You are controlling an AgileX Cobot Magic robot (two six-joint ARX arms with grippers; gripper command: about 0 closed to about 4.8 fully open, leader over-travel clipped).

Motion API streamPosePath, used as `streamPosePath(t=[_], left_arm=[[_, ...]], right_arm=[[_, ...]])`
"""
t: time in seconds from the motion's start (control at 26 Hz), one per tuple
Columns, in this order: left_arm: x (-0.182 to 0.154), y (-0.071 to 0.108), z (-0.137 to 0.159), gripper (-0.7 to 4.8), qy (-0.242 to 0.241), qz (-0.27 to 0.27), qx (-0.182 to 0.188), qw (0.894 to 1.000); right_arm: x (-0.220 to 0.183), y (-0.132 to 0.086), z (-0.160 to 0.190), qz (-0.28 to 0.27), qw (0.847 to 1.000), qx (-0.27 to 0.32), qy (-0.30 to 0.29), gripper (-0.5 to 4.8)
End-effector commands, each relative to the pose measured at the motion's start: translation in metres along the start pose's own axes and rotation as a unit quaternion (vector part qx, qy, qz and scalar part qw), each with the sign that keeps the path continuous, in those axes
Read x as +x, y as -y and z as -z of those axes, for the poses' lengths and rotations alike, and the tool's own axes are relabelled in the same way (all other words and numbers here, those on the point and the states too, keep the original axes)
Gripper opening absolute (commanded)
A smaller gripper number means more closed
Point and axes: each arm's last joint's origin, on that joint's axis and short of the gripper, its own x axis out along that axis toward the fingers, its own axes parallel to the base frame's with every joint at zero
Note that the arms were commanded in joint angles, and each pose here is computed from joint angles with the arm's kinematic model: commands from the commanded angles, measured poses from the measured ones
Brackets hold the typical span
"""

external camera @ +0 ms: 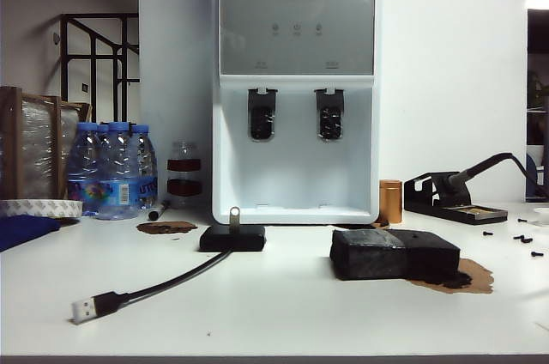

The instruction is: Take the USB flash drive out of the black sponge and insert it into the slot on top of the black USB adpator box.

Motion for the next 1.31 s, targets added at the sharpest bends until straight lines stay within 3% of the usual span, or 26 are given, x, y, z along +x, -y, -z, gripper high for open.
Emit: streamPosePath(t=[0.04, 0.15, 0.27, 0.35, 0.46, 0.5, 0.62, 0.73, 0.85, 0.88, 0.92, 0.96, 1.04, 1.08, 1.15, 1.19, 1.23, 1.27, 1.31], left_arm=[[-0.001, 0.007, -0.001, -0.04, -0.003, -0.006, -0.025, 1.000], [-0.002, 0.021, -0.006, -0.04, 0.060, 0.043, -0.042, 0.996], [-0.003, 0.028, -0.007, -0.04, 0.062, 0.049, -0.075, 0.994], [-0.003, 0.038, -0.008, -0.04, 0.061, 0.049, -0.068, 0.995], [-0.004, 0.046, -0.007, -0.04, 0.046, 0.031, -0.054, 0.997], [-0.005, 0.055, -0.007, -0.04, 0.031, 0.014, -0.037, 0.999], [-0.006, 0.058, -0.008, -0.04, -0.015, -0.056, 0.026, 0.998], [-0.010, 0.051, -0.018, -0.04, -0.063, -0.179, 0.095, 0.977], [-0.015, 0.041, -0.032, -0.04, -0.062, -0.331, 0.084, 0.938], [-0.019, 0.036, -0.040, -0.04, -0.043, -0.412, 0.078, 0.907], [-0.026, 0.032, -0.051, -0.04, -0.010, -0.514, 0.080, 0.854], [-0.033, 0.030, -0.062, -0.04, 0.050, -0.608, 0.066, 0.790], [-0.039, 0.031, -0.071, -0.04, 0.148, -0.662, 0.022, 0.735], [-0.039, 0.032, -0.072, -0.04, 0.169, -0.659, 0.006, 0.733], [-0.033, 0.032, -0.071, -0.04, 0.197, -0.589, -0.044, 0.782], [-0.025, 0.034, -0.072, -0.04, 0.207, -0.508, -0.081, 0.832], [-0.020, 0.034, -0.072, -0.04, 0.205, -0.452, -0.103, 0.862], [-0.015, 0.033, -0.072, -0.04, 0.199, -0.410, -0.118, 0.882], [-0.005, 0.037, -0.072, -0.04, 0.185, -0.337, -0.132, 0.914]], right_arm=[[-0.024, -0.010, 0.006, 0.000, 1.000, 0.029, -0.002, -0.05], [-0.076, -0.035, 0.032, 0.009, 0.996, 0.075, 0.050, -0.05], [-0.111, -0.050, 0.049, 0.041, 0.987, 0.104, 0.119, -0.05], [-0.132, -0.058, 0.062, 0.083, 0.976, 0.116, 0.163, -0.05], [-0.133, -0.059, 0.066, 0.092, 0.979, 0.140, 0.112, -0.05], [-0.128, -0.058, 0.067, 0.080, 0.983, 0.139, 0.092, -0.04], [-0.128, -0.062, 0.075, 0.052, 0.984, 0.153, 0.070, -0.04], [-0.131, -0.064, 0.078, 0.052, 0.984, 0.158, 0.061, -0.04], [-0.129, -0.064, 0.080, 0.056, 0.984, 0.160, 0.055, -0.02], [-0.129, -0.064, 0.081, 0.049, 0.984, 0.161, 0.051, -0.02], [-0.129, -0.065, 0.083, 0.041, 0.985, 0.164, 0.042, -0.02], [-0.129, -0.066, 0.085, 0.037, 0.985, 0.168, 0.028, -0.01], [-0.129, -0.067, 0.089, 0.036, 0.984, 0.174, 0.008, -0.02], [-0.128, -0.067, 0.091, 0.036, 0.984, 0.176, 0.001, -0.01], [-0.129, -0.069, 0.095, 0.033, 0.982, 0.183, -0.024, -0.01], [-0.129, -0.068, 0.094, 0.034, 0.983, 0.181, -0.017, -0.01], [-0.129, -0.068, 0.092, 0.035, 0.983, 0.179, -0.009, -0.01], [-0.129, -0.067, 0.089, 0.037, 0.984, 0.174, 0.006, -0.01], [-0.129, -0.065, 0.084, 0.039, 0.985, 0.166, 0.035, -0.01]])
